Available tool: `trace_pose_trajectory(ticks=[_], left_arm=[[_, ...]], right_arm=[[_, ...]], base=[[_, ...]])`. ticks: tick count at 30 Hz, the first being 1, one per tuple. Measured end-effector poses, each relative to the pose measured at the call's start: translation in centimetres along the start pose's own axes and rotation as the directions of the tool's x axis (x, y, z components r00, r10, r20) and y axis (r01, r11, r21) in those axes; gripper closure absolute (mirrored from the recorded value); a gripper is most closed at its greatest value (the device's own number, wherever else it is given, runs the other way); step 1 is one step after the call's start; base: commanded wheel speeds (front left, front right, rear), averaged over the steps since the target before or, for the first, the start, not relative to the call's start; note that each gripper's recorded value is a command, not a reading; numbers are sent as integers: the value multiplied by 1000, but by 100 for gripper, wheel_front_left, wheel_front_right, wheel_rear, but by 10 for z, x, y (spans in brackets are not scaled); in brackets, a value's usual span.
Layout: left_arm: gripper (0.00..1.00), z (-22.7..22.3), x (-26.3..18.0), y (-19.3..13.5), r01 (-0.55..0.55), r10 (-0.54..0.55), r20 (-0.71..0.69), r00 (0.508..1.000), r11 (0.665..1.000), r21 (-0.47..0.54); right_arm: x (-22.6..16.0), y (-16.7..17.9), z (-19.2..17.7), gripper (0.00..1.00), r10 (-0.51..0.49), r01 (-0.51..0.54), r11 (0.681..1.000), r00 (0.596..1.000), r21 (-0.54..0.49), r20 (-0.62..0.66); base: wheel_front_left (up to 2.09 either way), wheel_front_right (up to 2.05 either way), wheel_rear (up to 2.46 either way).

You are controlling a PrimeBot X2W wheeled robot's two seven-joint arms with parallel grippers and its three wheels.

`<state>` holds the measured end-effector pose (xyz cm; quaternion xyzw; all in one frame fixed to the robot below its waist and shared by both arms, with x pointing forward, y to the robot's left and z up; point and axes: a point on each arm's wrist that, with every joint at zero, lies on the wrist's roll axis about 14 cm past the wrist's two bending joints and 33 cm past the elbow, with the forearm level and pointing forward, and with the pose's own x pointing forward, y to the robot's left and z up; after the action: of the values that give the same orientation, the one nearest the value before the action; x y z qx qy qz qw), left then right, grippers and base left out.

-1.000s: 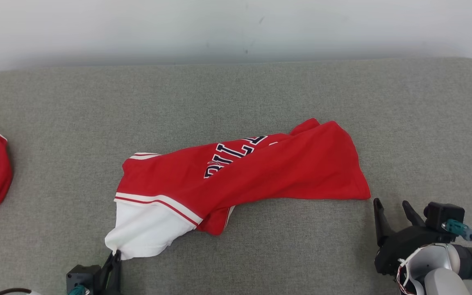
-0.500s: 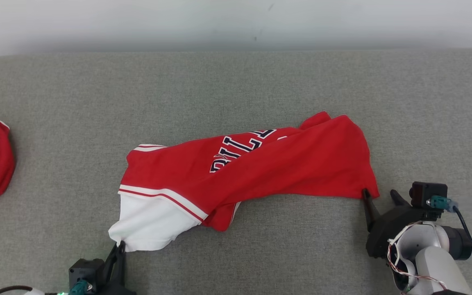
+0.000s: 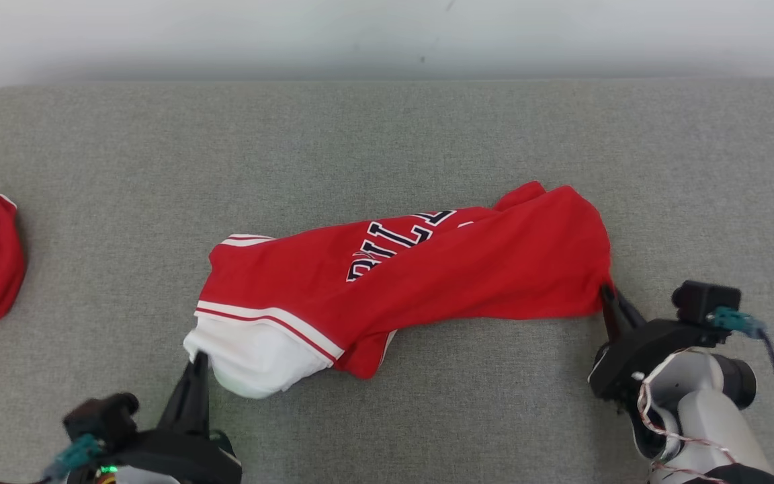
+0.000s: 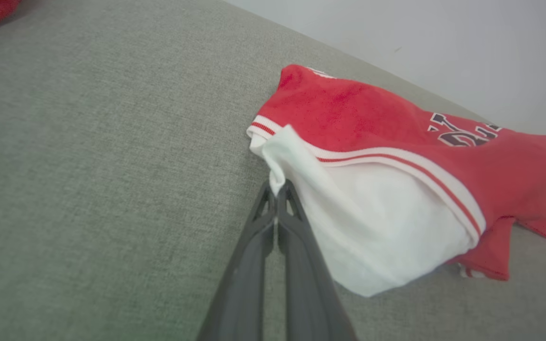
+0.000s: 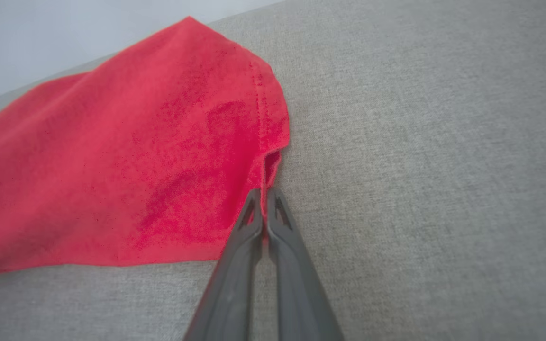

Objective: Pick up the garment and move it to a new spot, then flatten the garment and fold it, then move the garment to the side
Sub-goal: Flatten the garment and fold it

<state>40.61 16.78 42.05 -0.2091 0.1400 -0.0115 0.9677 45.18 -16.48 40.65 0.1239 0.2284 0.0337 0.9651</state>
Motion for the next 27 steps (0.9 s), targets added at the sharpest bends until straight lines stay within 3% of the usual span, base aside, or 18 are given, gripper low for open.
trace_pose_trajectory(ticks=[2, 5, 10, 13, 15, 18, 22, 27], left_arm=[[100, 20, 4, -8, 32, -27, 65, 998, 997, -76], [100, 53, 10, -21, 92, -67, 167, 984, 985, -144], [100, 111, 34, -52, 223, -148, 325, 934, 953, -206], [100, 139, 49, -66, 277, -190, 380, 905, 942, -189], [100, 173, 68, -82, 329, -225, 441, 869, 928, -173], [100, 216, 97, -109, 392, -305, 482, 821, 916, -88], [100, 269, 133, -132, 444, -393, 520, 758, 896, 29], [100, 293, 171, -139, 458, -439, 546, 713, 882, 111]], right_arm=[[-1, 8, 20, 100, 35, -44, 993, 996, 109, 83], [-3, 18, 48, 100, 69, -105, 977, 980, 188, 188], [1, 51, 106, 100, 182, -258, 943, 927, 209, 327], [6, 72, 135, 100, 248, -339, 919, 892, 198, 379], [13, 95, 166, 100, 317, -406, 903, 850, 139, 422], [32, 114, 201, 100, 373, -459, 883, 810, 93, 452], [62, 118, 251, 100, 376, -464, 884, 765, 45, 523], [101, 93, 274, 100, 290, -401, 914, 748, 59, 597]], base=[[0, 0, 0], [0, 0, 0], [0, 0, 0], [0, 0, 0], [0, 0, 0], [0, 0, 0], [0, 0, 0], [0, 0, 0]])
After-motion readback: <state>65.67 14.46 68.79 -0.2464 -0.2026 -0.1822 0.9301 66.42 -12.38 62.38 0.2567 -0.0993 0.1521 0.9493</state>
